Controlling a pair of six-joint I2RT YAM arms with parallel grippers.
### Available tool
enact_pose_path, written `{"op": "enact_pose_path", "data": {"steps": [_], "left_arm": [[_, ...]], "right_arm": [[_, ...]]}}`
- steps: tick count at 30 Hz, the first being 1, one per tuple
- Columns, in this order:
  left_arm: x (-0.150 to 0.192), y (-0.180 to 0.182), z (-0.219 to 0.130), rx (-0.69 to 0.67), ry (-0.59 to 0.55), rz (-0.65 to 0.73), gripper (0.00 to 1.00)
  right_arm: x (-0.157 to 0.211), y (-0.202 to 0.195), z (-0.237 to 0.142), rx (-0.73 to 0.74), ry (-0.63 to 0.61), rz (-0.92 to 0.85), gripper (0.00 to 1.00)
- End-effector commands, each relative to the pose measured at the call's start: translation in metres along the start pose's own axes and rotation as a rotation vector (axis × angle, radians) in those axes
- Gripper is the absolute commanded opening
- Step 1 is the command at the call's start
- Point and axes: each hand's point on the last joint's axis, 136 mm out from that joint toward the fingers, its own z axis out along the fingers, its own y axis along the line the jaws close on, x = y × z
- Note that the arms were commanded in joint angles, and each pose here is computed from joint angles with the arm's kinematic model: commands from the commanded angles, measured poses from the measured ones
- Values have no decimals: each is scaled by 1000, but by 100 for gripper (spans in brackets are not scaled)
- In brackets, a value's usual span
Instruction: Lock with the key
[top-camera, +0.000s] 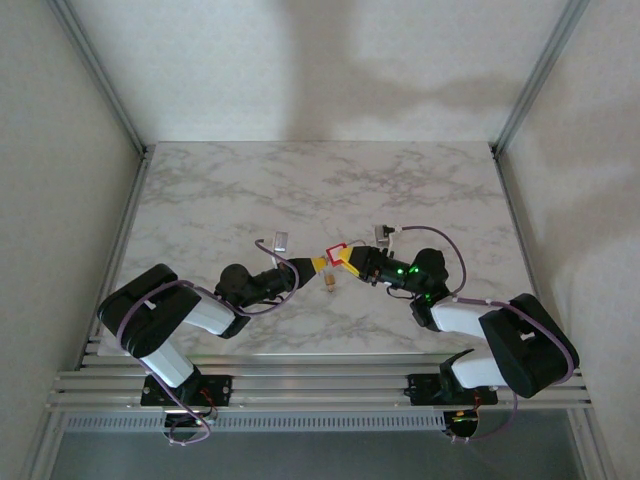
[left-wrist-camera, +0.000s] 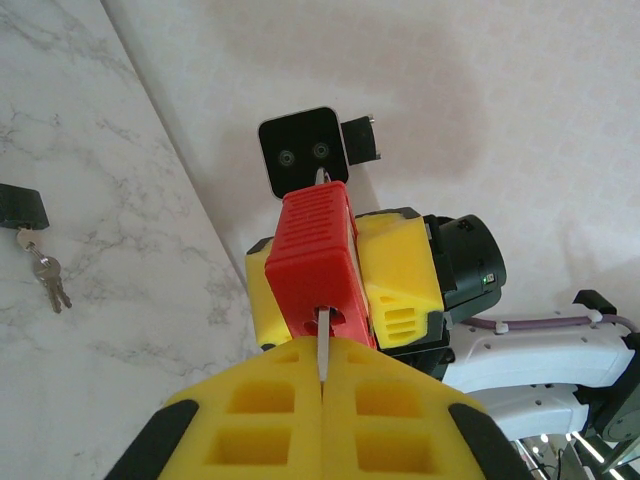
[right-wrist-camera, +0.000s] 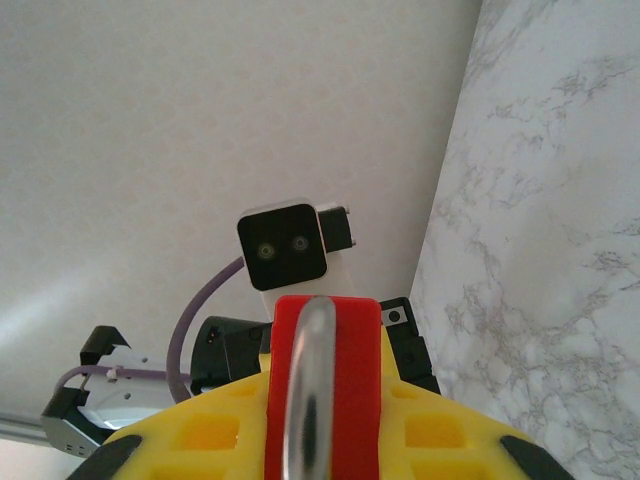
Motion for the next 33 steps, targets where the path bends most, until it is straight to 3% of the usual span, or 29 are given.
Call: {"op": "enact_pose_path", "data": {"steps": [1,13,22,33], "left_arm": [[-32,-46,-23,167,-173,129,0],[-38,-53,-5,222,-122,87,1],[-35,-45,-4,211,-87,21,24],[-36,-41,-2,201,-6,-75,42]], "right_arm": [[-71,19,-30,-35,-336,-99,0],[-62,25,-11,-63,-205,-100,0],[-63,17,-6,-46,-185,-59,0],[-64,10,-4,-15,-175,-4,0]]}}
